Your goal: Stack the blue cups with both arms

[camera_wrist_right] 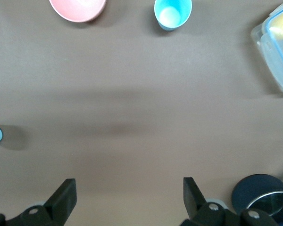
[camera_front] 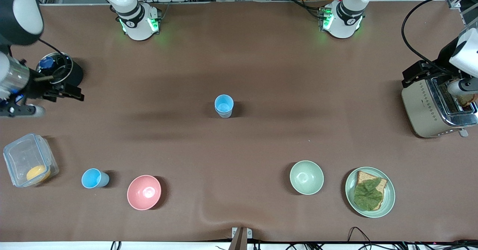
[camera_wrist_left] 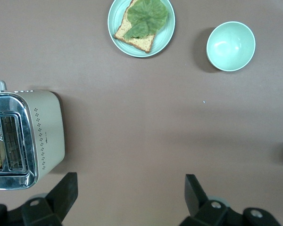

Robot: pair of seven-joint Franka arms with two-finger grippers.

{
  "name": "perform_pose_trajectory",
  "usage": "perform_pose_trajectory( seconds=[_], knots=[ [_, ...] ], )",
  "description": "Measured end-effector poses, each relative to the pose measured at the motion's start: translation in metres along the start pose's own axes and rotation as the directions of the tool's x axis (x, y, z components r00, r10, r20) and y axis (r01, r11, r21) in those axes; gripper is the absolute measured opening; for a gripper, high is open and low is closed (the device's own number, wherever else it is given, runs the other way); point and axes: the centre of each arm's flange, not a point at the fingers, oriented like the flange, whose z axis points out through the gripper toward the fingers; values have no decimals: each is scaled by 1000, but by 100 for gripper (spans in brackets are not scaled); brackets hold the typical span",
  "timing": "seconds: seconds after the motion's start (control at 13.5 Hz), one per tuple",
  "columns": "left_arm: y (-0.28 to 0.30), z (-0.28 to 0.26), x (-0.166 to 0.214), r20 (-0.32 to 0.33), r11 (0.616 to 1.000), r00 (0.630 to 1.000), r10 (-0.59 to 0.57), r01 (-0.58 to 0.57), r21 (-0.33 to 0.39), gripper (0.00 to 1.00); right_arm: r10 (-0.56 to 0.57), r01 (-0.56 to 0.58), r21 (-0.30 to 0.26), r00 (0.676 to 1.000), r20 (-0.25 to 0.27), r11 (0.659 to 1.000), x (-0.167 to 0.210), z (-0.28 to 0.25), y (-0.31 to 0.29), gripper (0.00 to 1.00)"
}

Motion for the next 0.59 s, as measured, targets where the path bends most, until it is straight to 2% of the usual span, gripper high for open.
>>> perform_pose_trajectory(
  seconds=[0.59],
  knots=[
    [0,-2,0,-4,1000,1000,1,-1,-1,100,7,-8,-10,997,-72,1000,-31,-51,-9,100]
  ],
)
